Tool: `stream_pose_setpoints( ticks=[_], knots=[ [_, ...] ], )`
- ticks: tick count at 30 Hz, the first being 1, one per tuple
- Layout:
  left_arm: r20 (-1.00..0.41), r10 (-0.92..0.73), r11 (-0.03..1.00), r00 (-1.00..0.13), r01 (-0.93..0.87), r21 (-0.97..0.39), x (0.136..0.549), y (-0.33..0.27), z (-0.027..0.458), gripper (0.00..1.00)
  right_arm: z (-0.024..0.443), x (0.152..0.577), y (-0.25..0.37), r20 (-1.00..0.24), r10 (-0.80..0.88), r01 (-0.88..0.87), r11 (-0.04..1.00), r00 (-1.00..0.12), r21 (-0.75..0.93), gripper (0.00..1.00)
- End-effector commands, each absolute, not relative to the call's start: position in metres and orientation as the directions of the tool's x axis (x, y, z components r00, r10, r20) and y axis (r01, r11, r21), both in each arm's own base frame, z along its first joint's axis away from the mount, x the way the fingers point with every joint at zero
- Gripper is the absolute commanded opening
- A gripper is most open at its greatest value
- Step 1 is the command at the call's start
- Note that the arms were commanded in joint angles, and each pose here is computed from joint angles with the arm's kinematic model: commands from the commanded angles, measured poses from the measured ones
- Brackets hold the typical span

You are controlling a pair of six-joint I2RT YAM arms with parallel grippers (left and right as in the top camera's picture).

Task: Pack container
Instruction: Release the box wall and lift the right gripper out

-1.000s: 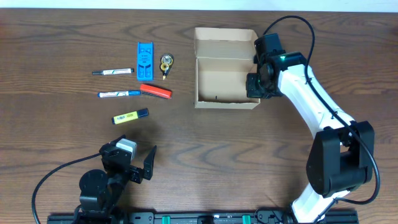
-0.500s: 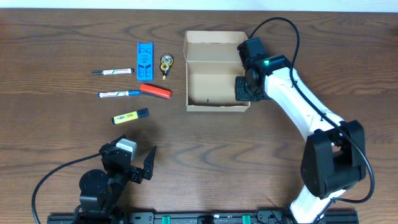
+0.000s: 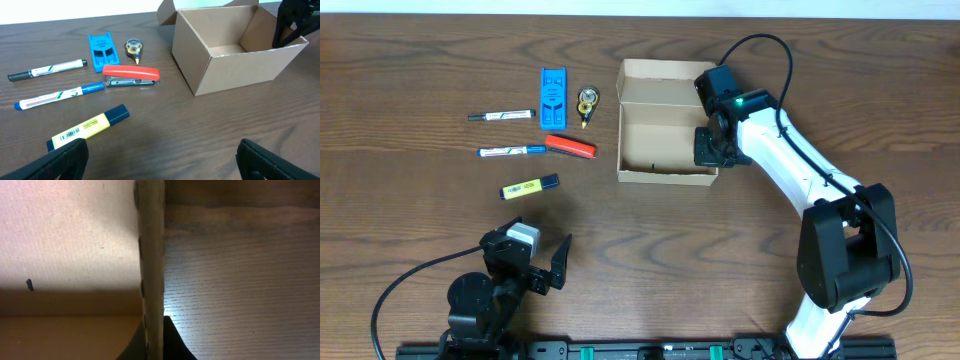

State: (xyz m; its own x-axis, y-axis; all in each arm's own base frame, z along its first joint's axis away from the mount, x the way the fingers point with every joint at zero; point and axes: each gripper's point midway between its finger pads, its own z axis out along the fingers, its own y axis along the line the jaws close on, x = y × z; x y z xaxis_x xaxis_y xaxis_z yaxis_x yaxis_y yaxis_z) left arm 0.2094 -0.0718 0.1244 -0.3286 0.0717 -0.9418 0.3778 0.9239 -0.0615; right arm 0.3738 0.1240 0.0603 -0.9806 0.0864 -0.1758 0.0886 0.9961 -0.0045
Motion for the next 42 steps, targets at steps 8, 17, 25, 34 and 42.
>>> stream_pose_setpoints(
  ticks=[8,17,25,34,42],
  knots=[
    [-0.936,0.057,0.926,-0.348,0.369,-0.080,0.210,-0.071,0.116,0.95,0.066,0.376,0.134,-0.191,0.087,0.086,0.996,-0.978,0.011,0.01],
    [-0.936,0.057,0.926,-0.348,0.369,-0.080,0.210,-0.071,0.116,0.95,0.066,0.374,0.139,-0.176,0.076,0.070,0.997,-0.981,0.038,0.01],
    [-0.936,0.057,0.926,-0.348,0.369,-0.080,0.210,-0.071,0.116,0.95,0.065,0.372,0.142,-0.166,0.078,0.071,0.996,-0.983,0.052,0.01],
    [-0.936,0.057,0.926,-0.348,0.369,-0.080,0.210,-0.071,0.116,0.95,0.064,0.367,0.136,-0.149,0.054,0.052,0.998,-0.987,0.021,0.01],
    [-0.936,0.057,0.926,-0.348,0.369,-0.080,0.210,-0.071,0.116,0.95,0.064,0.366,0.134,-0.145,0.041,0.040,0.999,-0.989,0.011,0.01]
  ],
)
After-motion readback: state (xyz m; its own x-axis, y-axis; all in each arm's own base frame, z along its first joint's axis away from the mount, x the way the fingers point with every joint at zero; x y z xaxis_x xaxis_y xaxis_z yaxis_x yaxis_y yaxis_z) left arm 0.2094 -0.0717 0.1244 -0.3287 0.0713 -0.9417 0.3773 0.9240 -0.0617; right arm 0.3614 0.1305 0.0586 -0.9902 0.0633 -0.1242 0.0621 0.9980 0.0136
